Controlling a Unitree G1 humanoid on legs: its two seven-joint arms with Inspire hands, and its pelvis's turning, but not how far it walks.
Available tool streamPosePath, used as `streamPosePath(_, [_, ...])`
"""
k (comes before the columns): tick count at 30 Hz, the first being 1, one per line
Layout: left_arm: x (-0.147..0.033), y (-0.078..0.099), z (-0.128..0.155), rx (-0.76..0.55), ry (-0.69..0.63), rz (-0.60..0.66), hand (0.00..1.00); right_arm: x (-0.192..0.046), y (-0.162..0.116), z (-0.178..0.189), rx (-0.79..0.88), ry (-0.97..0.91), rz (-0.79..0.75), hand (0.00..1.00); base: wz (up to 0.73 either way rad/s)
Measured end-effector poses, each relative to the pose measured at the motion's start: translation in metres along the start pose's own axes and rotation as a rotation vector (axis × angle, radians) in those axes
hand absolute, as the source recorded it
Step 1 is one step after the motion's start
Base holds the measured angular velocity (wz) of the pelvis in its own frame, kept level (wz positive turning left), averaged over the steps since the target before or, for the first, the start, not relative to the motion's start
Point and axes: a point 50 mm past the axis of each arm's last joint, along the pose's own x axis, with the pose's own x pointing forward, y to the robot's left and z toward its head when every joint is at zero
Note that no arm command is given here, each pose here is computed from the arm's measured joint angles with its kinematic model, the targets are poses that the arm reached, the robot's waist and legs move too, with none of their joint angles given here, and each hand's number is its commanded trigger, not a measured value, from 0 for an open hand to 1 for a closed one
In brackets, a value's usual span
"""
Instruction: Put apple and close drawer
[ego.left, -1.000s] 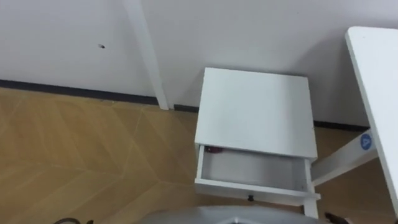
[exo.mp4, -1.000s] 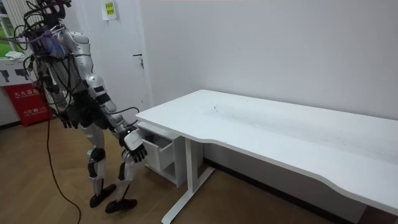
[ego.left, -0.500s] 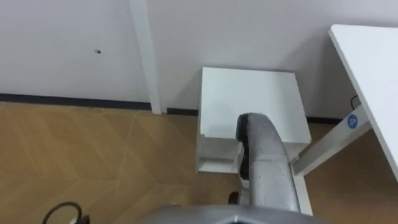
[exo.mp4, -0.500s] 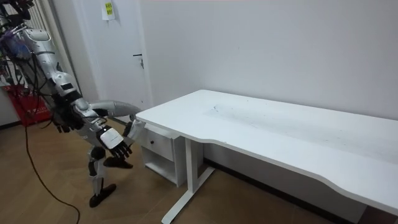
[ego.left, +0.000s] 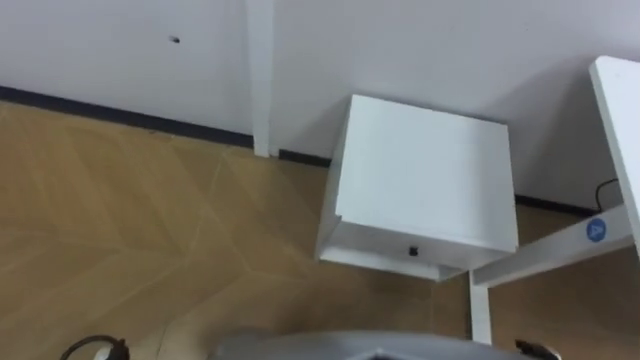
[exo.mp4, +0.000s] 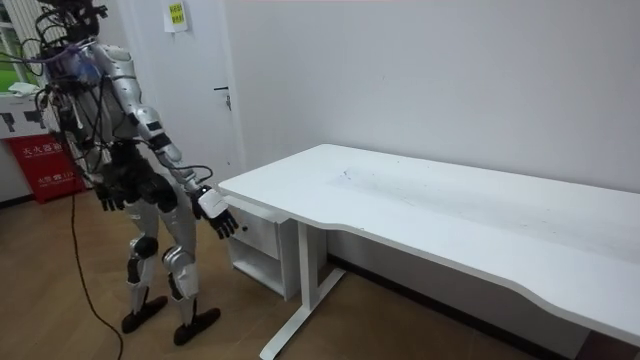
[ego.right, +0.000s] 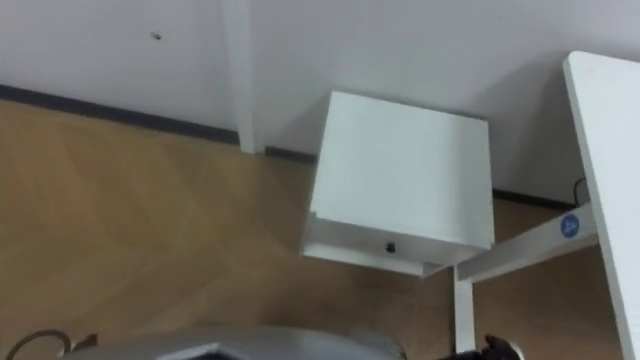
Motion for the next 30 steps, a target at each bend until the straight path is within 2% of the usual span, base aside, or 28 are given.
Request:
streamPosePath(4, [-0.001,-0.005,0.005,-0.012,-0.039,-0.009,0.00,0.001,0.001,0.016,0.010,-0.076,0.013,0.00,0.02])
streamPosePath(9, [-0.003,-0.010,-0.003,-0.023,-0.014,-0.021,0.00,0.000,0.005,0.015,0.011,-0.084,0.042,0.00,0.20])
streamPosePath(11, [-0.002,-0.010,0.001,-0.023,-0.021,-0.026,0.00,-0.001,0.014,0.014,-0.006,-0.089,0.076,0.00,0.46])
streamPosePath(13, [-0.001,-0.011,0.017,-0.014,-0.065,-0.035,0.00,-0.003,0.020,0.000,-0.036,-0.032,0.123,0.00,0.29])
streamPosePath(16, [-0.003,-0.013,0.000,-0.010,-0.005,-0.044,0.00,-0.003,0.029,0.005,-0.067,-0.047,0.175,0.00,-0.60])
streamPosePath(18, [-0.004,-0.016,-0.010,-0.036,0.032,-0.064,0.00,-0.003,0.024,0.003,-0.084,-0.038,0.166,0.00,-0.19])
streamPosePath(25, [-0.004,-0.020,-0.006,-0.037,0.033,-0.098,0.00,-0.004,0.018,-0.022,-0.099,0.107,0.192,0.00,0.07])
streamPosePath(30, [-0.004,-0.021,-0.009,-0.036,0.055,-0.123,0.00,-0.004,0.017,-0.022,-0.099,0.114,0.197,0.00,-0.06])
